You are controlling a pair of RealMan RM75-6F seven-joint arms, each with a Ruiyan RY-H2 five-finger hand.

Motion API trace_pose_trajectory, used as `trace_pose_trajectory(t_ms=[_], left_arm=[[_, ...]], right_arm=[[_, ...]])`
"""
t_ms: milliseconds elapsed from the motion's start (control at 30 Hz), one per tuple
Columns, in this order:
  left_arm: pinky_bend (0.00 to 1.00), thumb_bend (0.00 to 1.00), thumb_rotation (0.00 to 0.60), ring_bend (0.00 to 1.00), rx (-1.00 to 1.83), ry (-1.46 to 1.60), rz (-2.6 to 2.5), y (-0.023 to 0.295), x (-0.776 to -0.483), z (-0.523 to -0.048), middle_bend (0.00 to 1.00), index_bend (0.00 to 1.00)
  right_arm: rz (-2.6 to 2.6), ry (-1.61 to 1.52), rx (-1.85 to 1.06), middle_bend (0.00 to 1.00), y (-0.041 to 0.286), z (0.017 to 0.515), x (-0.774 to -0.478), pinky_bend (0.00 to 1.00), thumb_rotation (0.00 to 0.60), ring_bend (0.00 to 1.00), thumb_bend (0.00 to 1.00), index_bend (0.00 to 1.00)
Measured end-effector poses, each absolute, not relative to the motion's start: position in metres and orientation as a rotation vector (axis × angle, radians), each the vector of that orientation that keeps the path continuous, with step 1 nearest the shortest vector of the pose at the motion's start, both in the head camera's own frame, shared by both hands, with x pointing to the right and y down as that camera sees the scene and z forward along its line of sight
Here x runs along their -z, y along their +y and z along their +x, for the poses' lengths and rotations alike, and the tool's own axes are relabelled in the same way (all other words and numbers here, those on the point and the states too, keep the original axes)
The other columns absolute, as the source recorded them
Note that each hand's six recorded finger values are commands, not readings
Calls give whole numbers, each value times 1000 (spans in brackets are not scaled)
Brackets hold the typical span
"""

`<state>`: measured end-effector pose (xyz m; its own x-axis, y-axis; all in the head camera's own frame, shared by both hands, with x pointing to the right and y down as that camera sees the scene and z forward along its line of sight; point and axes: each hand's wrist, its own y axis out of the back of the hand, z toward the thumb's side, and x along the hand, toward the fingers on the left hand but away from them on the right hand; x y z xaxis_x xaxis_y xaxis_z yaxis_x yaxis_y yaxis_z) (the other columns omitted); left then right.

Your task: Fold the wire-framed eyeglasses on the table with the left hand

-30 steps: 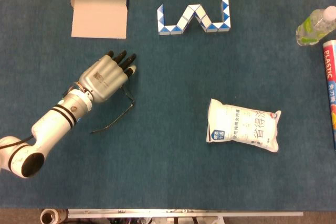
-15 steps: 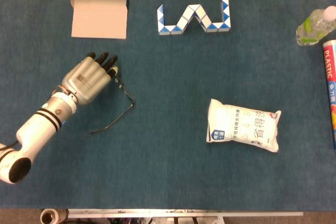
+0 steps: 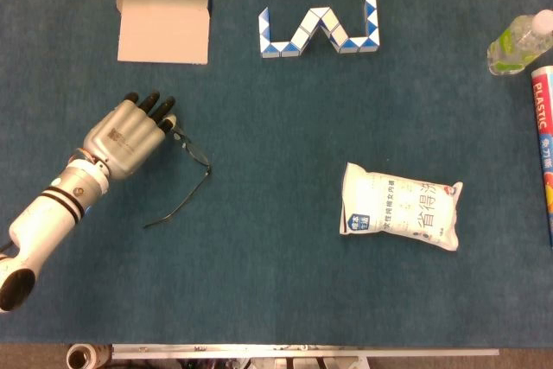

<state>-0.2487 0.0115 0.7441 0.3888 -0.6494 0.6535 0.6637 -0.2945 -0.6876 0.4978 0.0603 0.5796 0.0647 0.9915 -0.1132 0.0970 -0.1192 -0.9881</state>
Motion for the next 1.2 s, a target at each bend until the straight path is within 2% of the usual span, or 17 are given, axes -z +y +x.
trace_pose_trajectory(t_ms=[700, 1200], left_arm=[[268, 901, 600, 97, 1355, -73, -1304, 34, -732, -287, 88, 159], [267, 900, 600, 99, 1366, -117, -1274, 51, -721, -296, 92, 160]], right_arm=[[-1398, -1181, -1193, 439, 61, 497, -578, 271, 600, 278, 229, 450], [-1400, -1185, -1185, 439, 62, 497, -576, 271, 600, 278, 229, 451]])
